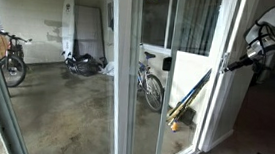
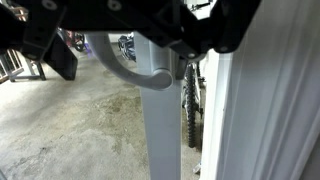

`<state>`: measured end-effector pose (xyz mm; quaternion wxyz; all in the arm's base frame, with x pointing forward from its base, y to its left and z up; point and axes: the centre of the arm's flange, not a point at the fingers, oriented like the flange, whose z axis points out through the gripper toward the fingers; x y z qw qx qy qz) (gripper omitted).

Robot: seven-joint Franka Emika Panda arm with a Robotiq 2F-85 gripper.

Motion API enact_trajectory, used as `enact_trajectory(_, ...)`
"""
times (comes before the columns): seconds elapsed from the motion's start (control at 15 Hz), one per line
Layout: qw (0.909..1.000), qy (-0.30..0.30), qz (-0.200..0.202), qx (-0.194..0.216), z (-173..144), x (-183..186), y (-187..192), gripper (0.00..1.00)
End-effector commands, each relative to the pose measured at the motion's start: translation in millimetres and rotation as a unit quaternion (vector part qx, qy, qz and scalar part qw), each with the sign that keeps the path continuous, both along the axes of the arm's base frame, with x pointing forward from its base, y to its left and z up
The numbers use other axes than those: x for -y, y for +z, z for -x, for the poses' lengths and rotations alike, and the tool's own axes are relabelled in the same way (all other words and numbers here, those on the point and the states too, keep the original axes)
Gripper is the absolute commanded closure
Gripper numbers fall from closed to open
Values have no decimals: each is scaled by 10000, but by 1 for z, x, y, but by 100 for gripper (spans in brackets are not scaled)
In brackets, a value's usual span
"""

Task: Open the door

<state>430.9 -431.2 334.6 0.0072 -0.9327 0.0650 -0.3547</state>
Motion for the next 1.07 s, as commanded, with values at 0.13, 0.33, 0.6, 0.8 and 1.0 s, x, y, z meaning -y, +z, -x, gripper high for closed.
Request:
enact_trajectory(0.13,9997,204,138,-85,-20,14,-14,0)
enact_trajectory(0.33,9993,300,206,-106,-21,21,-17,0)
enact_trajectory(0.6,9992,318,219,-106,-22,20,-16,0)
enact_trajectory(0.8,9976,565,362,-162,-13,11,-31,0)
enact_trajectory(1.0,9972,667,201,-284,-5,8,-43,0)
